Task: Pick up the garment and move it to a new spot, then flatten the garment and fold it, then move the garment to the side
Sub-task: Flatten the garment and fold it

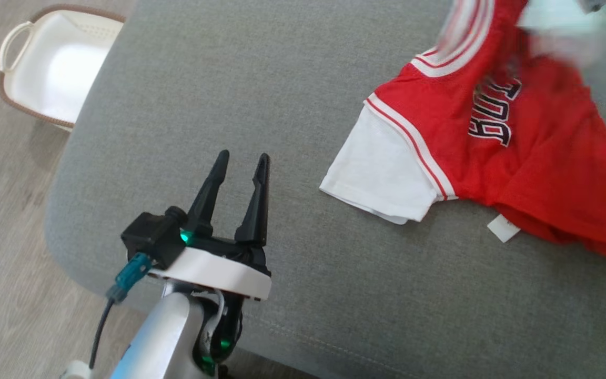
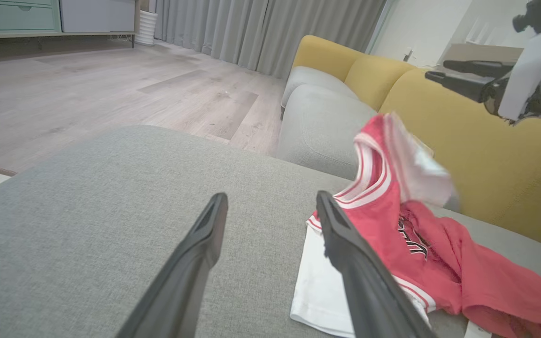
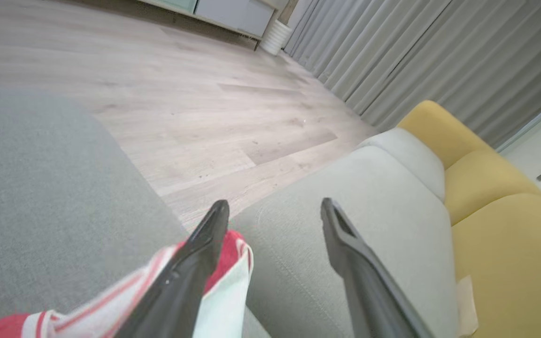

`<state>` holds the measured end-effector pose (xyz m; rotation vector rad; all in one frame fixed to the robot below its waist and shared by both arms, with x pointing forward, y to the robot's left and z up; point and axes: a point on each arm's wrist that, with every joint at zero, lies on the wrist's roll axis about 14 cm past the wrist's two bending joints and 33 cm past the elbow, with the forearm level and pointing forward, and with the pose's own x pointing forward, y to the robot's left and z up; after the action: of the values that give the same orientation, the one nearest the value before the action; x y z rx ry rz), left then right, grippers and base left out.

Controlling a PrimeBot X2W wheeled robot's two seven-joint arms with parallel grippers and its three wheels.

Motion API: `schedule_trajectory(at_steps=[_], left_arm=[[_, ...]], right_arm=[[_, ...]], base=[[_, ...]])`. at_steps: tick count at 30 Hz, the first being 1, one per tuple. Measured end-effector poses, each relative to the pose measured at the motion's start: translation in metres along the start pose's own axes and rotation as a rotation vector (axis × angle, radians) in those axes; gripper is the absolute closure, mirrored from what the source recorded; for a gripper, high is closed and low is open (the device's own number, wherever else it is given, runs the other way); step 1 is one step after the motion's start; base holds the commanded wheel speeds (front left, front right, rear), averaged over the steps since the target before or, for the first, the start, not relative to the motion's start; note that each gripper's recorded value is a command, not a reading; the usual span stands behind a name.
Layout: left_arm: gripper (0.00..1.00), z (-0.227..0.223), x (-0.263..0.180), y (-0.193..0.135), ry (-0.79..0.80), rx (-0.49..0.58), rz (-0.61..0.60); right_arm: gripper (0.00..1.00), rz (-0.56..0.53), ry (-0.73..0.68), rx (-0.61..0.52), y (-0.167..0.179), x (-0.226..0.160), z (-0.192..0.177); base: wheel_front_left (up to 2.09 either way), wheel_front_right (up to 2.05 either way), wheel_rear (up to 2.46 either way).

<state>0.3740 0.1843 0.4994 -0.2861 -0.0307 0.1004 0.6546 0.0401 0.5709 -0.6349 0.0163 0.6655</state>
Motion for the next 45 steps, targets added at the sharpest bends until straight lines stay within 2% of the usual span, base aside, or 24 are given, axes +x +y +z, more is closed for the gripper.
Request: schedule_trajectory(at_steps=[3, 6, 11, 16, 20, 24, 30, 34, 38, 45], left_arm=[[0.00, -0.001, 0.005, -0.005, 0.001, -0.005, -0.016], [0.00, 0.001, 0.011, -0.009, -0.009, -0.009, -0.032], [0.00, 0.001, 0.023, -0.027, -0.021, -0.017, -0.092], [0.00, 0.005, 0.033, -0.045, -0.044, -0.019, -0.149], [0.00, 0.015, 0.037, -0.060, -0.077, -0.028, -0.195], [0.00, 0.023, 0.032, -0.072, -0.101, -0.037, -0.228], [0.00, 0.023, 0.023, -0.095, -0.104, -0.038, -0.295], [0.00, 0.026, 0.021, -0.104, -0.113, -0.037, -0.327], [0.00, 0.022, 0.021, -0.102, -0.100, -0.035, -0.323], [0.00, 0.009, 0.020, -0.093, -0.061, -0.029, -0.303]], right_arm=[[0.00, 0.043, 0.040, 0.008, 0.018, -0.002, -0.012], [0.00, 0.046, 0.046, 0.008, 0.018, -0.010, -0.016], [0.00, -0.026, -0.008, 0.070, -0.016, -0.039, -0.021], [0.00, -0.124, -0.147, 0.154, -0.053, -0.077, -0.005], [0.00, -0.173, -0.182, 0.254, -0.054, -0.112, -0.017], [0.00, -0.208, -0.165, 0.386, -0.032, -0.149, -0.045], [0.00, -0.312, -0.233, 0.541, -0.004, -0.205, -0.060], [0.00, -0.357, -0.155, 0.658, 0.048, -0.235, -0.101], [0.00, -0.313, -0.087, 0.717, 0.106, -0.242, -0.116], [0.00, -0.230, -0.084, 0.692, 0.129, -0.224, -0.102]], base=[[0.00, 0.00, 0.00], [0.00, 0.00, 0.00], [0.00, 0.00, 0.00], [0.00, 0.00, 0.00], [0.00, 0.00, 0.00], [0.00, 0.00, 0.00], [0.00, 0.00, 0.00], [0.00, 0.00, 0.00], [0.00, 0.00, 0.00], [0.00, 0.00, 0.00]])
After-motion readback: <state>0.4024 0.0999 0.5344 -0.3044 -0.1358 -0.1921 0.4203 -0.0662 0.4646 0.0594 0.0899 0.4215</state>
